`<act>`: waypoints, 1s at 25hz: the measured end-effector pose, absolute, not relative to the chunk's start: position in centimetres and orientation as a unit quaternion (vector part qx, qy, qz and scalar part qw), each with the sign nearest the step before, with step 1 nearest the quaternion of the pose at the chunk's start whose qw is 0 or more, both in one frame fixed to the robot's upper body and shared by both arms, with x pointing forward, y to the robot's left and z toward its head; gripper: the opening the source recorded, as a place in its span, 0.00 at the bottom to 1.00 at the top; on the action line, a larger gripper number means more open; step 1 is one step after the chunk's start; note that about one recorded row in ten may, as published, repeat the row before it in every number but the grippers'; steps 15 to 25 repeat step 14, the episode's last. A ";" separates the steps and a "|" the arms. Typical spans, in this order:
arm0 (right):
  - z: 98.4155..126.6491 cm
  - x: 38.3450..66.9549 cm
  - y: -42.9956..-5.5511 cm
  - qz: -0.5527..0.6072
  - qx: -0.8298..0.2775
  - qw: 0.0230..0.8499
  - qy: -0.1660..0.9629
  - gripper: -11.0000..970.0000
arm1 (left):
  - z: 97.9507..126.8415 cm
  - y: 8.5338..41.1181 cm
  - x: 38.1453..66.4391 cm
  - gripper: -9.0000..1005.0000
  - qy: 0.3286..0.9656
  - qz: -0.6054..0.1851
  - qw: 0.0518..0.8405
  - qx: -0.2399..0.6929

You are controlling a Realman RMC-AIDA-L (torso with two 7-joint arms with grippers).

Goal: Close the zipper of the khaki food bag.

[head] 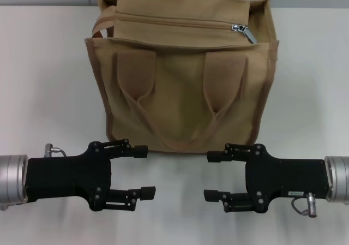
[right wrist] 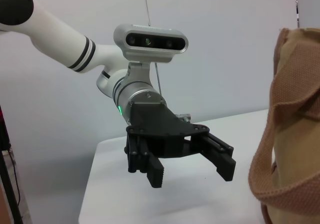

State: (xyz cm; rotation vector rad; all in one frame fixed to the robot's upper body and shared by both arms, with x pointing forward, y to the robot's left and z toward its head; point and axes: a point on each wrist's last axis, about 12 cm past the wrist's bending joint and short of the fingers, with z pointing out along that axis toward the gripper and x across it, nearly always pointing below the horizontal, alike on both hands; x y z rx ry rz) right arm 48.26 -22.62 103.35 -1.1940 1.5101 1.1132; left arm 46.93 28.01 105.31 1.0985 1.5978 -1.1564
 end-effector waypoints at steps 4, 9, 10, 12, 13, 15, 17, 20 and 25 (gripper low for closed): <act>103.4 48.3 -22.6 0.448 -0.482 0.443 0.609 0.77 | 105.3 28.0 46.9 0.84 0.640 -0.463 0.428 0.440; 103.4 48.3 -22.6 0.448 -0.482 0.443 0.609 0.77 | 105.3 28.0 46.9 0.84 0.640 -0.463 0.428 0.440; 103.4 48.3 -22.6 0.448 -0.482 0.443 0.609 0.77 | 105.3 28.0 46.9 0.84 0.640 -0.463 0.428 0.440; 103.4 48.3 -22.6 0.448 -0.482 0.443 0.608 0.77 | 105.3 28.0 46.9 0.84 0.639 -0.463 0.428 0.440; 103.4 48.3 -22.6 0.448 -0.482 0.443 0.608 0.77 | 105.3 28.0 46.9 0.84 0.639 -0.463 0.428 0.440; 103.4 48.3 -22.6 0.448 -0.482 0.443 0.608 0.77 | 105.3 28.0 46.9 0.84 0.639 -0.463 0.428 0.440; 103.4 48.3 -22.6 0.448 -0.482 0.443 0.608 0.77 | 105.3 28.0 46.9 0.84 0.639 -0.463 0.428 0.440; 103.4 48.3 -22.6 0.448 -0.482 0.443 0.608 0.77 | 105.3 28.0 46.9 0.84 0.639 -0.463 0.428 0.440; 103.4 48.3 -22.6 0.448 -0.482 0.443 0.608 0.77 | 105.3 28.0 46.9 0.84 0.639 -0.463 0.428 0.440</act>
